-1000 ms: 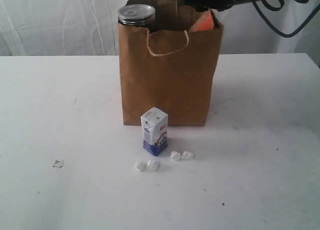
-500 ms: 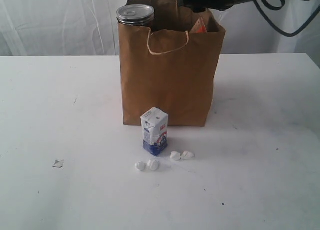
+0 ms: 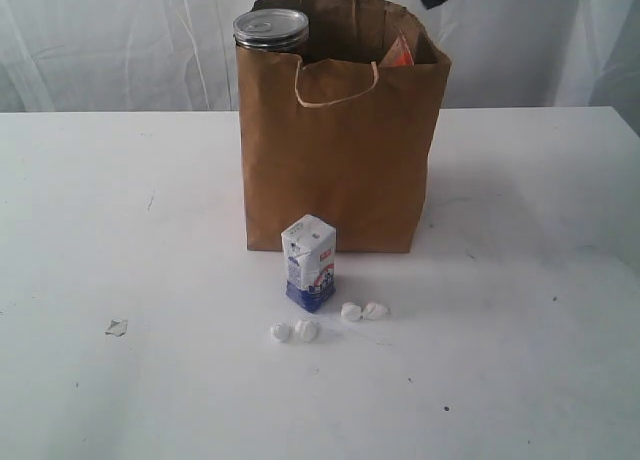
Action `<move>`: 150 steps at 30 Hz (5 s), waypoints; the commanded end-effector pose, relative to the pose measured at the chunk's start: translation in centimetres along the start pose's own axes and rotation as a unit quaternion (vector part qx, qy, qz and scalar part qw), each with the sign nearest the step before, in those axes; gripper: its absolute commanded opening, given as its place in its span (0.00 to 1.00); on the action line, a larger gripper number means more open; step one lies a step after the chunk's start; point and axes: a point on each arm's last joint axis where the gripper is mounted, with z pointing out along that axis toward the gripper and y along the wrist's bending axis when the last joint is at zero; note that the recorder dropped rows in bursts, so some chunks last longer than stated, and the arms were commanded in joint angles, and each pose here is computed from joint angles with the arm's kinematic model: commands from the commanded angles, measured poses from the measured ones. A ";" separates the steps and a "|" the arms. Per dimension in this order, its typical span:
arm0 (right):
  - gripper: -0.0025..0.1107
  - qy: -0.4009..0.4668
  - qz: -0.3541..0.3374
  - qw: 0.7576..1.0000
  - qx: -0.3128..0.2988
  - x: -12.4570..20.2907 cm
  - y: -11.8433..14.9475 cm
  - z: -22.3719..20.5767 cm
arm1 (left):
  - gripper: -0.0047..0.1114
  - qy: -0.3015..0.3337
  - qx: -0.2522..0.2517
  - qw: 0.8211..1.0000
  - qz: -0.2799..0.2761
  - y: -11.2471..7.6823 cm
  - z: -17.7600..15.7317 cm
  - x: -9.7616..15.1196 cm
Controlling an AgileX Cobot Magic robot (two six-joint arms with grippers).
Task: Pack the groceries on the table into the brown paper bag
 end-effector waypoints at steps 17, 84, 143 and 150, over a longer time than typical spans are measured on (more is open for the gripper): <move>0.02 0.365 0.112 0.901 0.206 9.3 -3.8 -8.3 | 0.04 0.001 -0.001 1.000 0.011 0.0 0.0 0.1; 0.02 -0.159 0.273 0.919 0.235 29.9 13.9 -16.1 | 0.04 -0.002 -0.185 0.887 -0.423 3.0 -0.7 1.5; 0.02 -0.071 0.310 0.920 0.228 31.3 14.5 -15.6 | 0.04 -0.182 -0.035 0.981 -0.053 0.5 -0.9 -11.4; 0.02 -0.071 0.310 0.920 0.228 31.3 14.5 -15.6 | 0.04 -0.063 -0.052 0.995 -0.049 1.2 4.2 -12.2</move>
